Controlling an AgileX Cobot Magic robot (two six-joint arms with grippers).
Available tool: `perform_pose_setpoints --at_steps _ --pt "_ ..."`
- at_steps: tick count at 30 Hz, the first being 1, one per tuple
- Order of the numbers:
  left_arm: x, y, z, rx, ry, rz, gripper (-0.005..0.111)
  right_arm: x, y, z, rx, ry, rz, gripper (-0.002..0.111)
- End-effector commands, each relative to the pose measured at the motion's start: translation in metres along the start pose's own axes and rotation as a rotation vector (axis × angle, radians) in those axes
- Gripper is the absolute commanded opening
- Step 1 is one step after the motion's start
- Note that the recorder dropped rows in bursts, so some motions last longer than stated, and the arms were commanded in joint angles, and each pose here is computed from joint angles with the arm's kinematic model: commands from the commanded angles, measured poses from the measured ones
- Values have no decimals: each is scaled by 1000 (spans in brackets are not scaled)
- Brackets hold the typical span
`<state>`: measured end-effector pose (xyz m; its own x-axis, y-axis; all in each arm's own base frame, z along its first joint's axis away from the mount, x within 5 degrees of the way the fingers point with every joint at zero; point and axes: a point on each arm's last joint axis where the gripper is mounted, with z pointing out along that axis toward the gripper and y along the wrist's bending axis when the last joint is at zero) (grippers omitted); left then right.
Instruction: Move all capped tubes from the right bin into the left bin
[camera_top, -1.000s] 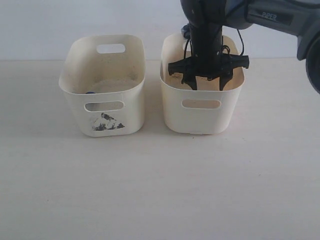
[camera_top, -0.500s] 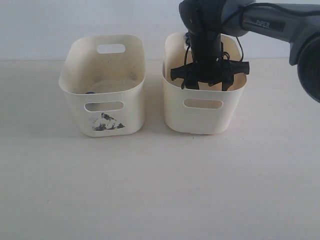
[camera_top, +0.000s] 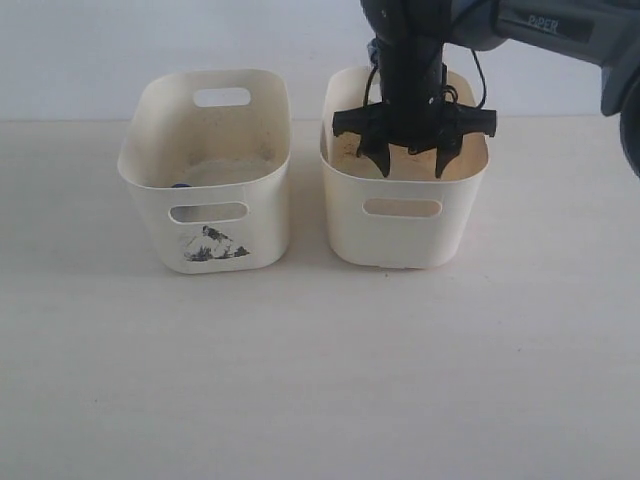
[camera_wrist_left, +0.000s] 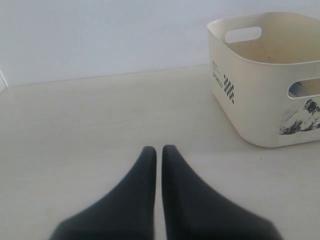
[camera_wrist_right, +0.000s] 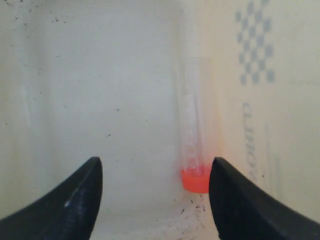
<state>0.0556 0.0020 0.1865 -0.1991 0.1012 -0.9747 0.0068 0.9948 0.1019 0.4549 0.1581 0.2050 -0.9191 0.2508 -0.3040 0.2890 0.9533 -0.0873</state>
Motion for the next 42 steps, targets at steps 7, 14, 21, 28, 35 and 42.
perform_pose_setpoints --at_steps 7,14,21,28,35,42 --pt "-3 0 -1 1 -21 -18 4 4 7 -6 -7 -10 25 59" --pt "-3 0 -1 1 -21 -18 4 6 8 12 35 0 -7 59" --pt "-3 0 -1 1 -21 -18 4 3 6 14 55 -25 -16 59" --pt "-3 0 -1 1 -21 -18 4 1 4 15 75 -40 -18 59" --pt "-3 0 -1 1 -21 -18 4 6 7 35 102 -1 -31 59" --pt "-3 0 -1 1 -21 -18 4 7 8 37 104 0 -34 59"
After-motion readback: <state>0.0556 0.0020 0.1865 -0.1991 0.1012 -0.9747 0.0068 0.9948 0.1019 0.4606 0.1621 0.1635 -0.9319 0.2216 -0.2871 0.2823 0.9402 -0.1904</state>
